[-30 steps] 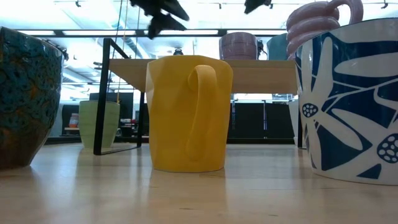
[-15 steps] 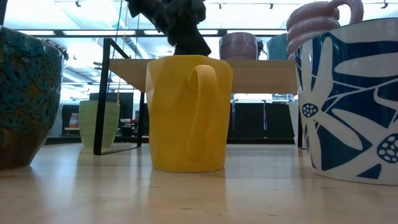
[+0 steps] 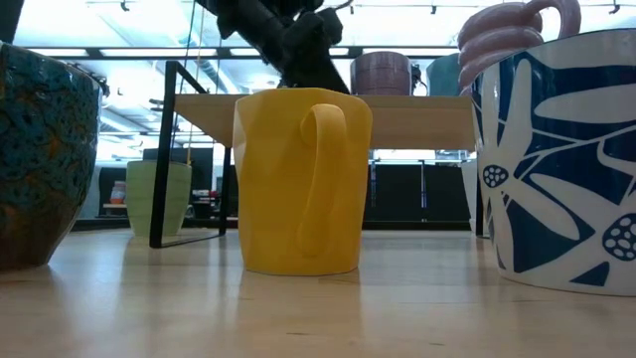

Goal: Place coffee mugs
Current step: Put the violet mug on the shelf

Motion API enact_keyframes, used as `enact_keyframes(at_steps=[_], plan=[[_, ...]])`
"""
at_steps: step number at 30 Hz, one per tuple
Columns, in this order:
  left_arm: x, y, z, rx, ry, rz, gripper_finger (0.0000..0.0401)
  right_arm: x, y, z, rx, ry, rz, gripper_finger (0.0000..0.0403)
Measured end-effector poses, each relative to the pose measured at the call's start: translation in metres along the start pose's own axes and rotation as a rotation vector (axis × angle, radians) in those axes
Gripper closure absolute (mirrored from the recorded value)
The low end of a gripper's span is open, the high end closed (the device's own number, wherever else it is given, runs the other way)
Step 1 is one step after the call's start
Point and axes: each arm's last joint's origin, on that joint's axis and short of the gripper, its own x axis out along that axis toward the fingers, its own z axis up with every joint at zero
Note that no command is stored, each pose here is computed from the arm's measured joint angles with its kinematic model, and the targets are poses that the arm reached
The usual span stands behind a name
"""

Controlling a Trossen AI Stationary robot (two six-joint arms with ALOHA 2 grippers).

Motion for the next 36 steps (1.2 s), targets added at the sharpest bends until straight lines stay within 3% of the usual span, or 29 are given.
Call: enact_keyframes(at_steps=[11,23,36], plan=[[0.025,0.005,-0.002,-0.015,-0.052,-0.017,0.0090,0.004,0.001,0.002,0.007,0.000,0.024,0.0234],[0.026,0.006,0.006,-0.004,-0.141,-0.009,0.0090,0.007,0.003,0.002,0.007,0.005,0.031,0.0234],[0.017,0.005,0.008,-0.028,-0.130,-0.012,0.0090,0.007,0.002,0.003,0.005,0.002,0.024,0.0234]])
